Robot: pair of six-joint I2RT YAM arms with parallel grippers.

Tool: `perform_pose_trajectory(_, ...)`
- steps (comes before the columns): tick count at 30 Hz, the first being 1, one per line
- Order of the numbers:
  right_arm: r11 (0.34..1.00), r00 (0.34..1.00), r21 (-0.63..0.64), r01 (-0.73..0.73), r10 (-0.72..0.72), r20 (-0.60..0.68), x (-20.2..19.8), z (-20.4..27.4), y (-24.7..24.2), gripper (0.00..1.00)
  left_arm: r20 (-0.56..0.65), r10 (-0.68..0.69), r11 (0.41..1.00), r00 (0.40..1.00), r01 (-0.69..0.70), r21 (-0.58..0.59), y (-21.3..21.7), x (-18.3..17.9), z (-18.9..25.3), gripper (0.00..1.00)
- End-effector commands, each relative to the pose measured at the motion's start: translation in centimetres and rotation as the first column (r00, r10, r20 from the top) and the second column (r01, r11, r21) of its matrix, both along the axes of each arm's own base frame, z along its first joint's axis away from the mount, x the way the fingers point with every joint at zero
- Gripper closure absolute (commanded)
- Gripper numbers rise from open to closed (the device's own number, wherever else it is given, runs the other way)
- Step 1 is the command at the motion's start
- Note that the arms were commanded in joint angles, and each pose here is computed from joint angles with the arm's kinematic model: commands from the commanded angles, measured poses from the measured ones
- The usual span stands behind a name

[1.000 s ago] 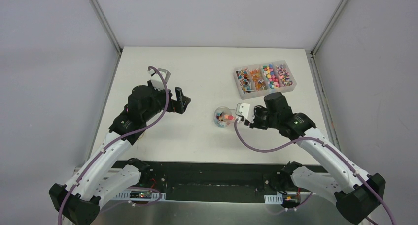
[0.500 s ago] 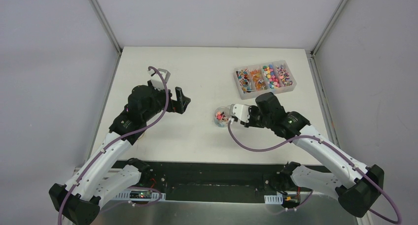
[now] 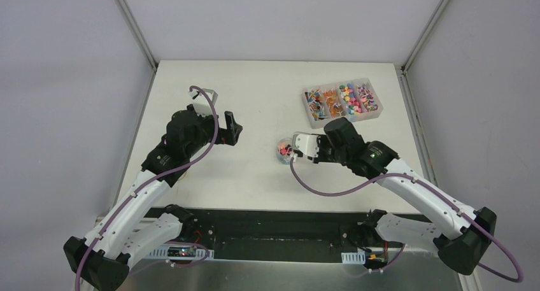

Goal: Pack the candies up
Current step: Place the fake candies in the packing bottle.

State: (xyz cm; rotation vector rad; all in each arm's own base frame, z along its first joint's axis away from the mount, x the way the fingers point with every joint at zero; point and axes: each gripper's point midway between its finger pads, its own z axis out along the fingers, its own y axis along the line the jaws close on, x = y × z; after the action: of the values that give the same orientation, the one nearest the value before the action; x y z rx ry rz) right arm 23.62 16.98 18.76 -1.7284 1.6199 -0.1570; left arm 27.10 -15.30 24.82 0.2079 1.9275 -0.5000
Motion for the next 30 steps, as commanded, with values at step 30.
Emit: perform_pose_trajectory(30,0.53,0.598,0.342,0.776,-0.791,-0.129,9.9,11.1,-8.4,1.0,-0.006,-0.079,0.997,0.997,0.079,-0.023,-1.8,-0.1,0.4,0.01)
